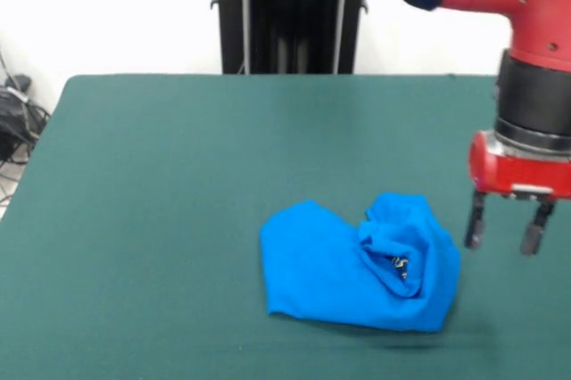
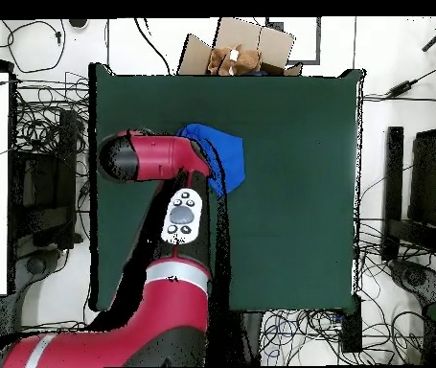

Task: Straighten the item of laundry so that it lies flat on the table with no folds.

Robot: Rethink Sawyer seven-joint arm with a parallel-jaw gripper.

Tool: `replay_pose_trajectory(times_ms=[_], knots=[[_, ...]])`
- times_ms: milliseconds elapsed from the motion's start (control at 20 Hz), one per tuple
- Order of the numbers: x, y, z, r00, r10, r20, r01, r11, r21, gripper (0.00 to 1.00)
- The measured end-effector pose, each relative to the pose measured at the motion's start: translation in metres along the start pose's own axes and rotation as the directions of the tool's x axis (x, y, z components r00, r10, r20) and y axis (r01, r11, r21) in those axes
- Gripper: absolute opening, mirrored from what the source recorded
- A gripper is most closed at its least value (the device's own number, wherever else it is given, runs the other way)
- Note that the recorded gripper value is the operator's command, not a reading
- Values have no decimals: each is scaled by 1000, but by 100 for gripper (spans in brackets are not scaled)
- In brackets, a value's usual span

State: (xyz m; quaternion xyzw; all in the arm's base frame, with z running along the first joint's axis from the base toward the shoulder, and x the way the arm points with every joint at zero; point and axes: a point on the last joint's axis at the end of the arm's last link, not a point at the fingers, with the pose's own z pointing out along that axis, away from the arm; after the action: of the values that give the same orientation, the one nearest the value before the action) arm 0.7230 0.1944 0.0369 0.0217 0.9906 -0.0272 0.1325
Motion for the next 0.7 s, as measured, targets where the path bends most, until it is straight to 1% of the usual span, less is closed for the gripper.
replay_pose_trajectory(times_ms=[150, 250, 500, 650, 700], knots=[[-13, 9, 5, 1000, 2, 9, -2, 1000, -6, 100], [-23, 8, 9, 1000, 1, 15, -1, 1000, -5, 100], [-47, -4, 22, 999, 13, 32, -13, 1000, 1, 100], [-56, -12, 29, 999, 22, 43, -22, 1000, 2, 100], [-61, -18, 33, 998, 29, 49, -29, 1000, 4, 100]])
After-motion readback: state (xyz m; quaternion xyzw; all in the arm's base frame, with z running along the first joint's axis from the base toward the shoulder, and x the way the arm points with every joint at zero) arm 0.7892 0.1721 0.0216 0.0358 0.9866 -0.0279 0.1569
